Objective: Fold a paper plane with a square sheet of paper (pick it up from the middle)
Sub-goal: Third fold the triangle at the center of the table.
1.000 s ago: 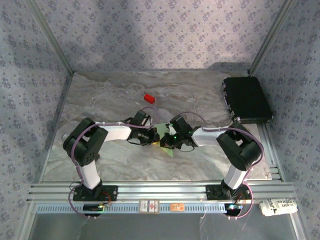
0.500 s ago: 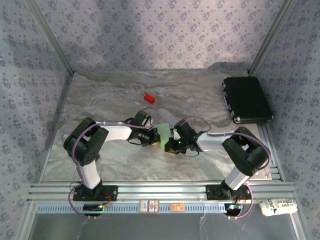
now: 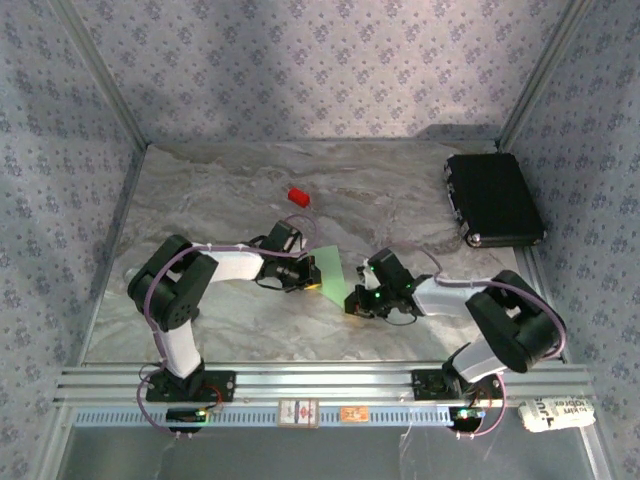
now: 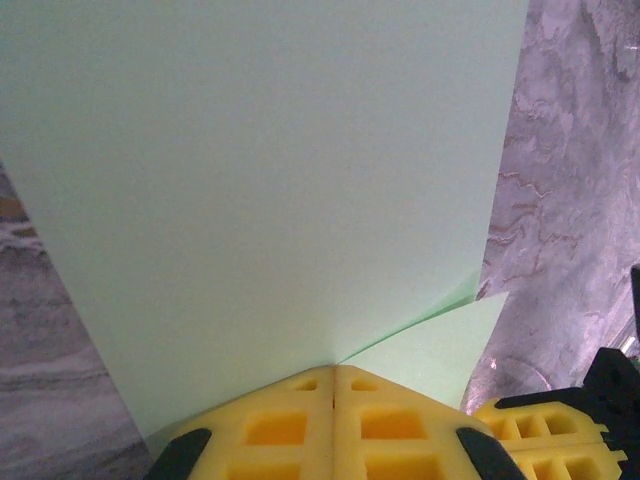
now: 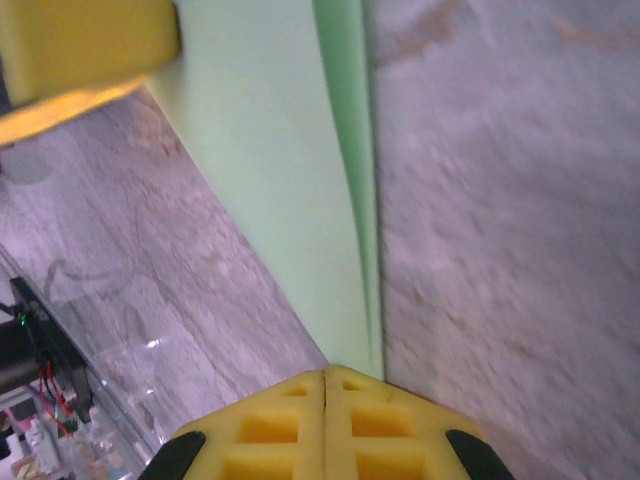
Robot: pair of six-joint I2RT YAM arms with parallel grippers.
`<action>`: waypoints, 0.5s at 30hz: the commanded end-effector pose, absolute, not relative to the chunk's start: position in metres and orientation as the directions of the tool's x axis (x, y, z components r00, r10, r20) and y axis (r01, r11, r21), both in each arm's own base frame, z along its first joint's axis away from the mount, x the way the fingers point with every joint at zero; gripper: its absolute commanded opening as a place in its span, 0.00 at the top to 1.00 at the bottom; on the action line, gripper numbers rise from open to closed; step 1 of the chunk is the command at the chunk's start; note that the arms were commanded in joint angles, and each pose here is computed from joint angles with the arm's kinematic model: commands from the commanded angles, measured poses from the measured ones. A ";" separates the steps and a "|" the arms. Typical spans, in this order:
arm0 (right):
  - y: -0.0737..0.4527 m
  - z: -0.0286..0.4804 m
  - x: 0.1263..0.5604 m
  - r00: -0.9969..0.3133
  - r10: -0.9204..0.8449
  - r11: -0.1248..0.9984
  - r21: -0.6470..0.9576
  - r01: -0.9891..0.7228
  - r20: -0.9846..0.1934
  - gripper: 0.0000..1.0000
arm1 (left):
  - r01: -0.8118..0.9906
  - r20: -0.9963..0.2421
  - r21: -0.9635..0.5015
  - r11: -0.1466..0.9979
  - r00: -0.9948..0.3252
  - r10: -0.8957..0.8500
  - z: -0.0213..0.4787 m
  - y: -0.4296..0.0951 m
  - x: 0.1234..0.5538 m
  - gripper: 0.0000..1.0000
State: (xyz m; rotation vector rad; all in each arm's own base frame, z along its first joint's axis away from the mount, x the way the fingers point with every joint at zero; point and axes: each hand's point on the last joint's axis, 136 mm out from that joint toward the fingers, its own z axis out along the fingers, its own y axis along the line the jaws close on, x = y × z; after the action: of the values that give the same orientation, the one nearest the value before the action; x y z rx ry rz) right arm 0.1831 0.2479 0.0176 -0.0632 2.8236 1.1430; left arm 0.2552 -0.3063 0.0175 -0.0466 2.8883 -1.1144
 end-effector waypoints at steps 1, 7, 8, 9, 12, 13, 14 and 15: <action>0.230 0.009 0.164 -0.999 -0.003 0.725 0.688 -0.033 -0.044 0.95 | -0.091 0.040 -0.561 0.823 -0.996 -0.082 -0.022 -0.278 0.239 0.99; 0.239 0.059 0.185 -0.988 0.037 0.609 0.788 -0.096 -0.149 0.93 | -0.074 0.024 -0.577 0.813 -0.997 -0.074 -0.016 -0.283 0.244 0.99; 0.240 0.068 0.190 -0.982 0.043 0.604 0.788 -0.121 -0.184 0.91 | -0.071 0.020 -0.579 0.812 -0.997 -0.073 -0.015 -0.284 0.245 0.99; 0.239 0.071 0.194 -0.977 0.047 0.619 0.774 -0.135 -0.208 0.90 | -0.065 0.014 -0.581 0.812 -0.997 -0.070 -0.014 -0.285 0.247 0.99; 0.240 0.066 0.204 -0.977 0.035 0.655 0.743 -0.135 -0.209 0.89 | -0.052 0.006 -0.587 0.808 -0.998 -0.060 -0.012 -0.288 0.250 0.99; 0.246 0.066 0.207 -0.980 0.024 0.641 0.755 -0.136 -0.196 0.90 | -0.048 0.005 -0.588 0.808 -0.998 -0.056 -0.011 -0.289 0.250 0.99; 0.253 0.065 0.208 -0.983 0.012 0.630 0.765 -0.135 -0.184 0.90 | -0.043 0.000 -0.590 0.806 -0.999 -0.052 -0.010 -0.289 0.251 0.99; 0.260 0.064 0.211 -0.983 0.001 0.622 0.770 -0.141 -0.182 0.90 | -0.037 -0.003 -0.590 0.806 -0.999 -0.048 -0.009 -0.290 0.252 0.99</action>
State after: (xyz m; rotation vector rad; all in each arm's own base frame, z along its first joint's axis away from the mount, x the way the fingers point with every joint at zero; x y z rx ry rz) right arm 0.2095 0.2489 0.0680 -0.0744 2.6531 1.2678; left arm 0.2569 -0.3070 0.0184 -0.0369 2.8813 -1.1244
